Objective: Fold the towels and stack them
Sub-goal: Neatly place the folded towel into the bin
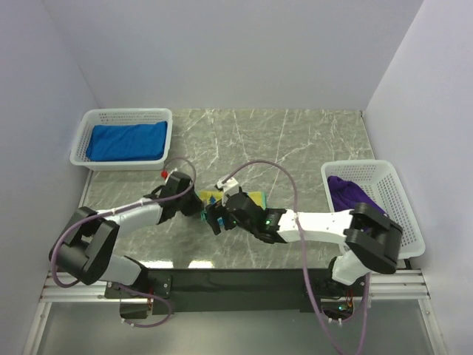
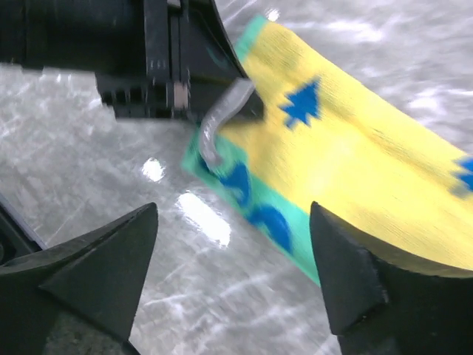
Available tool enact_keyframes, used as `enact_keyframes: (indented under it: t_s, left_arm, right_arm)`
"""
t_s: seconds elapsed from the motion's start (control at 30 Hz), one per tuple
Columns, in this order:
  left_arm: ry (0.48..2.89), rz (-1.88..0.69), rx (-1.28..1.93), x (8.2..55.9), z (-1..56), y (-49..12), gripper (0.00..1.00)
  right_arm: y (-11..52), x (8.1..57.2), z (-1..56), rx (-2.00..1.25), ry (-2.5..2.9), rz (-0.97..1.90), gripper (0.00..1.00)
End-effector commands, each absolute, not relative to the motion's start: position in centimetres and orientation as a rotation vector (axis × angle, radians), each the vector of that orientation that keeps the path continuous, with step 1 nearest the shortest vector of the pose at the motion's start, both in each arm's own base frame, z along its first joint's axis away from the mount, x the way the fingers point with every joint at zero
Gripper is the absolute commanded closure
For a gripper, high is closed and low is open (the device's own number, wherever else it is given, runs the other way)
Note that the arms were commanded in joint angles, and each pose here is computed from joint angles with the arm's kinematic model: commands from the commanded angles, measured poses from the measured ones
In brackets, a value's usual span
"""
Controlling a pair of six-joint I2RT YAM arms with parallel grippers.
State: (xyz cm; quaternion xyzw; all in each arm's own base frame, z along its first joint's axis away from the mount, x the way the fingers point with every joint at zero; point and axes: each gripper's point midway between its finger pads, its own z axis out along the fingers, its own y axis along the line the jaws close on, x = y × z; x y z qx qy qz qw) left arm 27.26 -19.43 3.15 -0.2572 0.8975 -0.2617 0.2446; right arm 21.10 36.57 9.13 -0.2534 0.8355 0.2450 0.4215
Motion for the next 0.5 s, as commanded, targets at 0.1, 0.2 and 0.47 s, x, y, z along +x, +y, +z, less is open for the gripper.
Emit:
enact_keyframes:
  t_s: [0.1,0.2,0.47]
  left_arm:
    - [2.445,-0.395,-0.506,32.8,7.7,-16.6,0.99]
    - [2.428,-0.306,-0.443,35.7,10.6,-15.0,0.99]
    - [2.366,-0.09,-0.423,43.5,17.9,-8.4,0.99]
  right_arm:
    - [32.3,21.8,11.3,-0.555,2.051,0.486,0.07]
    - [31.4,21.6,11.4,-0.543,2.023,0.498,0.07]
    - [30.7,21.3,9.1,-0.618,2.01,0.461,0.07]
